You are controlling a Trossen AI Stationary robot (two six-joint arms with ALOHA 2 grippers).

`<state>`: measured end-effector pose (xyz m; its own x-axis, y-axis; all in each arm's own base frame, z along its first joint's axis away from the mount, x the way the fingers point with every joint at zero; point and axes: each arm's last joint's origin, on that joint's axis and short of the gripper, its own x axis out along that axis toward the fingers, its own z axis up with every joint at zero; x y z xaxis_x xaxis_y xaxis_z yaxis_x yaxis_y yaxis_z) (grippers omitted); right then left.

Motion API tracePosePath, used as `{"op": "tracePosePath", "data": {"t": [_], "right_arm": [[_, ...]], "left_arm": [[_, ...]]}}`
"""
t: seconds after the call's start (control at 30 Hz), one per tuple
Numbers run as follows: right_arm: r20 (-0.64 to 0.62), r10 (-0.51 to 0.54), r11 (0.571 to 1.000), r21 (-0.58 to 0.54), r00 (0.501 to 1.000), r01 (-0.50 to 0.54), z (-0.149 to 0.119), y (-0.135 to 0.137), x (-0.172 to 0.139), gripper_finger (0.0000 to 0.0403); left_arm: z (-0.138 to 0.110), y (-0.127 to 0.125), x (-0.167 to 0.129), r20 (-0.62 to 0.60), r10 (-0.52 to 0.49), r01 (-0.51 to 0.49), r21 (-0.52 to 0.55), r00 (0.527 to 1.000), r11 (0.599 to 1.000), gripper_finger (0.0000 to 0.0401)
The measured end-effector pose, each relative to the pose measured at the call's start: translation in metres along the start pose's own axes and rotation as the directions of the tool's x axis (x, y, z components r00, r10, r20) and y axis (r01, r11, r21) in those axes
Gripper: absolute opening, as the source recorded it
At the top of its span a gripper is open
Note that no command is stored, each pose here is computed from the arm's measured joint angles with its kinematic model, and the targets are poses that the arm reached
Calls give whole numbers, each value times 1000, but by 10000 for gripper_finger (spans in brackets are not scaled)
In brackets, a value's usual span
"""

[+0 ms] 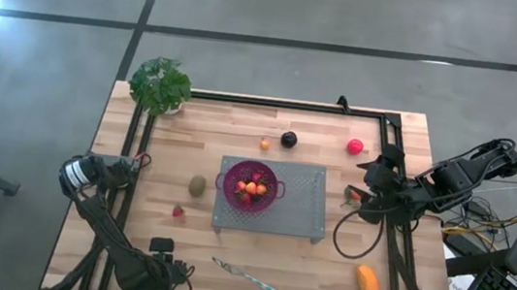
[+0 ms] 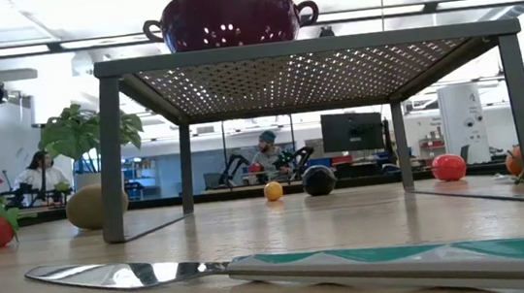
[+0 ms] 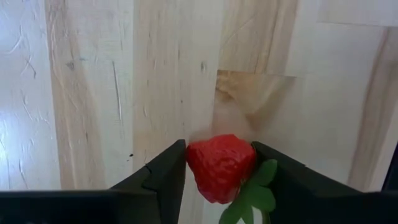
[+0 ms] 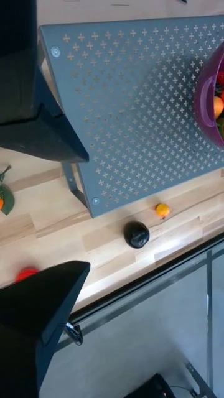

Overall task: Pick & Place Fruit
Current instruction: Put the strawberry into the purple strainer bowl

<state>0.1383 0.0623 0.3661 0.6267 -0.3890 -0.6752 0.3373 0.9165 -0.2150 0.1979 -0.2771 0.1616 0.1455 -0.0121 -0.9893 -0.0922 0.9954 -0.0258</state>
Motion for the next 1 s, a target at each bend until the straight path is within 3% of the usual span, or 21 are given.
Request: {"op": "tracePosePath", "data": {"t": [0.43, 0.67, 0.83, 1.0], "right_arm": [[0, 0, 1000, -4, 1000, 0, 0, 0, 0, 222], [-4, 5, 1000, -7, 1000, -6, 0, 0, 0, 226], [-7, 9, 1000, -20, 1000, -10, 0, 1, 0, 241], [-8, 10, 997, -81, 1000, -10, 0, 1, 0, 253]], "left_arm": [[0, 0, -3, -21, -25, 25, -10, 999, 1000, 165], [1, 2, -18, -2, -78, 77, -99, 997, 992, 159], [6, 10, -43, 238, -25, 59, -135, 971, 989, 151], [11, 20, -75, 485, 14, 93, -196, 874, 976, 155]]}}
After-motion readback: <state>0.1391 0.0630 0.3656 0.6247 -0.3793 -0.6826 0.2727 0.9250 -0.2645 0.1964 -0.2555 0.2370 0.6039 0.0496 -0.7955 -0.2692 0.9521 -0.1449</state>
